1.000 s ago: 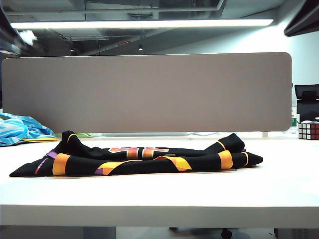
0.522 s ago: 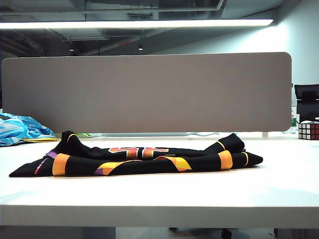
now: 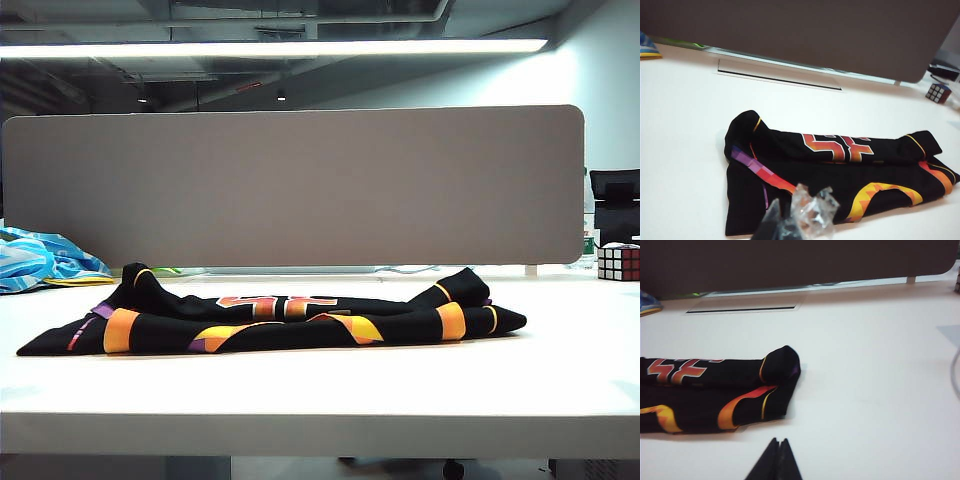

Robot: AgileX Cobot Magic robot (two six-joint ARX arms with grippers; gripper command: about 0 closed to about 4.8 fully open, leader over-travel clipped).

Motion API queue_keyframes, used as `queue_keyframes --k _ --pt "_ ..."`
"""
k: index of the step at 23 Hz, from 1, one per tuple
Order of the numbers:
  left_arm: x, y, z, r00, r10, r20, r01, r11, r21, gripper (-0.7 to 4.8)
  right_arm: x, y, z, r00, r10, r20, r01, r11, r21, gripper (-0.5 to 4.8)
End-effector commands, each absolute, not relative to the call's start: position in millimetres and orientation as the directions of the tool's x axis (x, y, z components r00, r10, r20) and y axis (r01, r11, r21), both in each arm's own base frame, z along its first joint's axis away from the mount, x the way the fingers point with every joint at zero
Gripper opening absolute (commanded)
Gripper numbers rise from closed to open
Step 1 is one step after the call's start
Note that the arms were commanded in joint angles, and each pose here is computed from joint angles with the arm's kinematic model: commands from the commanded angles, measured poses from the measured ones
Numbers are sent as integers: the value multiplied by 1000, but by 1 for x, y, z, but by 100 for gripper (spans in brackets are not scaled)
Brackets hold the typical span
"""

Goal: Fold the bottom side of the basketball jersey horizontally towards the center, about one-third of the way, and then fold the bottom of the basketball jersey up towards the top, creating a neat rectangle.

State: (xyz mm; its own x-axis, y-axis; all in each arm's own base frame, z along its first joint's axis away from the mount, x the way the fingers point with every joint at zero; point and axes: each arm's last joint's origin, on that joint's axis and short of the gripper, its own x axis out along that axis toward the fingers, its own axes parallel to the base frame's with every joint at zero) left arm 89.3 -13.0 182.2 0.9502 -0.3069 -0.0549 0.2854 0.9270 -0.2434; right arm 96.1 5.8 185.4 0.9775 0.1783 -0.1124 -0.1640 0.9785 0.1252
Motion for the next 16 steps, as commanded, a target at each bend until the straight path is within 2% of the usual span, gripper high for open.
queue_keyframes --k 1,5,11,16 --pt "94 -13 168 952 -304 -41 285 925 -251 -6 95 4 176 993 102 -67 -94 990 109 6" --pt "96 -13 159 956 -287 -64 268 939 -218 -6 95 2 165 996 55 -65 -49 994 98 6" --pt "97 -10 172 980 -188 69 185 982 49 -6 97 2 161 998 48 -36 -47 998 45 -1" --pt "96 -10 177 976 -185 116 175 981 85 -6 97 2 166 999 35 17 -36 998 43 -1"
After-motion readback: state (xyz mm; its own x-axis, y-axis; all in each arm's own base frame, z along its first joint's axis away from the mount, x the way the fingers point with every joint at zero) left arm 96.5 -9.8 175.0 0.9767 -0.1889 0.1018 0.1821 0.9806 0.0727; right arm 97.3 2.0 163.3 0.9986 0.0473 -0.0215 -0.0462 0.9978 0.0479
